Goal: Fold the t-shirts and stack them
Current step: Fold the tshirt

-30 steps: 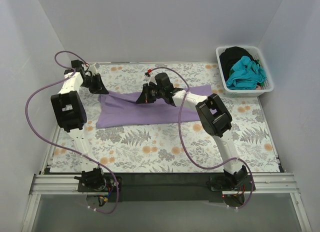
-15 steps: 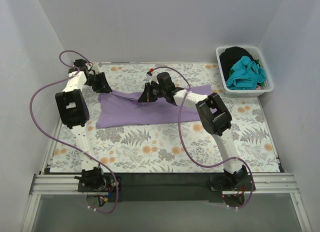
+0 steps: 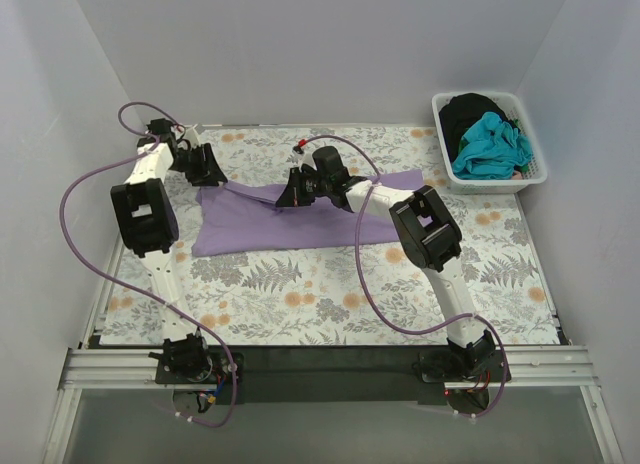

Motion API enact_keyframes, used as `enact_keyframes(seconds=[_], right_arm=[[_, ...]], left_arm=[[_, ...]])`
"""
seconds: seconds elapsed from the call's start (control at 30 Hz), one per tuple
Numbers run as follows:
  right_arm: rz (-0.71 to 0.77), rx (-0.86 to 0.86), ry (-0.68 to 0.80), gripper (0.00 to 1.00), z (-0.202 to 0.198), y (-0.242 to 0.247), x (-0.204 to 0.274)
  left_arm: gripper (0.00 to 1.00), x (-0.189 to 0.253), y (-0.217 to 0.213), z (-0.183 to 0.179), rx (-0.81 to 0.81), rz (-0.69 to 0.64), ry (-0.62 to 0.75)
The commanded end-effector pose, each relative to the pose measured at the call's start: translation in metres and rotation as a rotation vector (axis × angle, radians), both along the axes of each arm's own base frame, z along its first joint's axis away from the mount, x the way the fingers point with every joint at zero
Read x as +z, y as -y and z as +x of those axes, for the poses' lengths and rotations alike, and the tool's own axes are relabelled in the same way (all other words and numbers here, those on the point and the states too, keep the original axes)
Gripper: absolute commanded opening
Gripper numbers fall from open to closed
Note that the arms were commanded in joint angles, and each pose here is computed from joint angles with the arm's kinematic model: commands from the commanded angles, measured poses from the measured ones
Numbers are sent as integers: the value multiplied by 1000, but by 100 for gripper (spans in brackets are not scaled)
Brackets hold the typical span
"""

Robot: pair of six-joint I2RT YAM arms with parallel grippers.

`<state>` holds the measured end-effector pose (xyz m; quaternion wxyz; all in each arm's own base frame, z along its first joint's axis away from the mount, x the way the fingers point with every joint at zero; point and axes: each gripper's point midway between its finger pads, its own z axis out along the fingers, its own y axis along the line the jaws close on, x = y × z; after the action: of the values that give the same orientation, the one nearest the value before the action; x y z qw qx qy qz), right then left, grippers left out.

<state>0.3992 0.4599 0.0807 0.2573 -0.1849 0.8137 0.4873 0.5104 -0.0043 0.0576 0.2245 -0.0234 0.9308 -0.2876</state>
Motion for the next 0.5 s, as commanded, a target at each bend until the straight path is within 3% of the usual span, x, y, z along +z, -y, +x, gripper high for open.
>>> enact_keyframes(seconds=[0.0,0.47], right_arm=[[34,2,38,1,11,-4,8],[36,6,30,1,9,-3,7]], left_arm=[[40,6,4,5,-3,-30,17],[35,-3,10,14,-7,-30,14]])
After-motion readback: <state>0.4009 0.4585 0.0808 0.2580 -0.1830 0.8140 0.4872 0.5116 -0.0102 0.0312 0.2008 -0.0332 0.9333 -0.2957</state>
